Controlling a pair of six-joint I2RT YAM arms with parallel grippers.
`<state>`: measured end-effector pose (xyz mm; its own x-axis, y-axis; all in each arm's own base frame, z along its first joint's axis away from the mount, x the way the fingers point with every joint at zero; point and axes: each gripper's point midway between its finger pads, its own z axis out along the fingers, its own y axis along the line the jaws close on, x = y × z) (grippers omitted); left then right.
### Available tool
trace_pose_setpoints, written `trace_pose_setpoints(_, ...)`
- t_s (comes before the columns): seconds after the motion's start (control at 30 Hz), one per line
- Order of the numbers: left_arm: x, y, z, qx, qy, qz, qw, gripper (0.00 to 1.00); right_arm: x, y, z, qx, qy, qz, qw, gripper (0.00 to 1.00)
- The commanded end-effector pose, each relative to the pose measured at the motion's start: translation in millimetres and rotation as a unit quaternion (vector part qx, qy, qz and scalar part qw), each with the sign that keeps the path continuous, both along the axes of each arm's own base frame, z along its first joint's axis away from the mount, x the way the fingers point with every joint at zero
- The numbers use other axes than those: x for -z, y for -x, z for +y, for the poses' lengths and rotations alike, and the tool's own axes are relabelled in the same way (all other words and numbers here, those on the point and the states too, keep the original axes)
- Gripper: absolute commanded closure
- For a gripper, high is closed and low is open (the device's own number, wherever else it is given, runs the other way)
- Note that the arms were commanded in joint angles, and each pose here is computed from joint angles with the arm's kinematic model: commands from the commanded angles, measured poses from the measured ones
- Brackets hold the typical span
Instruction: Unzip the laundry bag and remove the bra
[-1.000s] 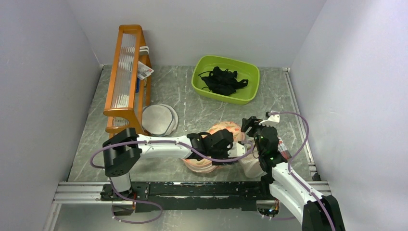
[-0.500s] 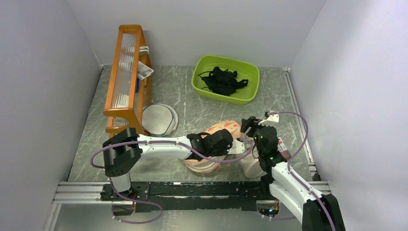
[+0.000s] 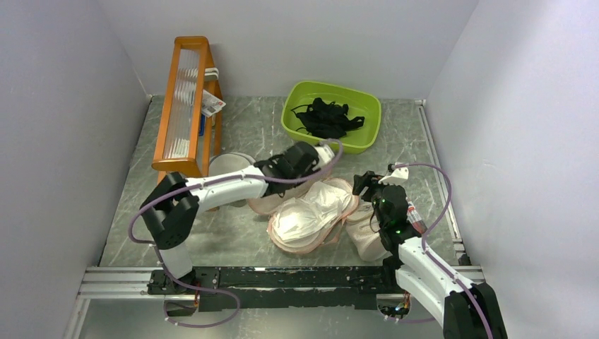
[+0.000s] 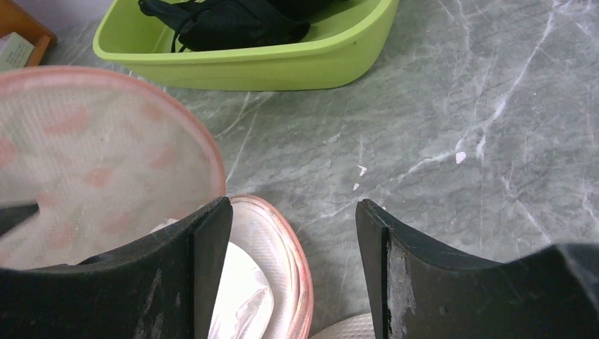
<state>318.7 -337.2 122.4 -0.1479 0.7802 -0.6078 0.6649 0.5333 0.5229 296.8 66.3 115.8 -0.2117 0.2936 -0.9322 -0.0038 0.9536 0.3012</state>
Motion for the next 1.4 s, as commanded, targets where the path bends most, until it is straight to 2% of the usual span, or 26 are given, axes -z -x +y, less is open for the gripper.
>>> trace_pose_setpoints(0.0,-36,-36,38,-0.109,0.047,-0.028,0.992,0.22,-4,-1,2,-0.006,0.000,-0.006,1.000,0.35)
trace_pose_setpoints(0.1,-56,-40,49,-0.123,0.074,-0.057,0.988,0.09,-4,-2,4,-0.012,0.002,-0.003,1.000,0.35)
trace_pose_setpoints(0.3,-77,-44,71,-0.169,0.073,-0.106,0.977,0.02,0,-5,9,-0.025,0.002,0.005,1.000,0.35)
trace_pose_setpoints(0.43,-72,-44,69,-0.164,0.071,-0.098,0.979,0.02,2,-6,12,-0.032,0.002,0.007,0.999,0.35)
trace_pose_setpoints(0.53,-55,-41,52,-0.134,0.083,-0.054,0.986,0.01,2,-7,15,-0.038,0.005,0.010,0.999,0.35)
trace_pose_setpoints(0.7,-7,-51,49,-0.146,0.081,0.041,0.985,0.11,2,-7,17,-0.045,0.007,0.009,0.999,0.35)
trace_pose_setpoints(0.8,25,-64,58,-0.174,0.076,0.099,0.977,0.32,2,-7,19,-0.052,0.008,0.009,0.999,0.35)
trace_pose_setpoints(0.87,40,-72,72,-0.200,0.065,0.120,0.970,0.39,3,-6,19,-0.053,0.008,0.008,0.999,0.35)
trace_pose_setpoints(1.03,52,-82,90,-0.231,0.044,0.124,0.964,0.42,6,-9,24,-0.065,0.009,0.020,0.998,0.35)
trace_pose_setpoints(1.1,46,-83,89,-0.225,0.046,0.120,0.966,0.40,7,-9,26,-0.070,0.009,0.022,0.997,0.35)
trace_pose_setpoints(1.2,28,-82,84,-0.207,0.072,0.107,0.970,0.28,8,-9,28,-0.077,0.008,0.022,0.997,0.35)
trace_pose_setpoints(1.37,-20,-72,73,-0.155,0.116,0.057,0.979,0.16,11,-10,33,-0.089,0.008,0.028,0.996,0.35)
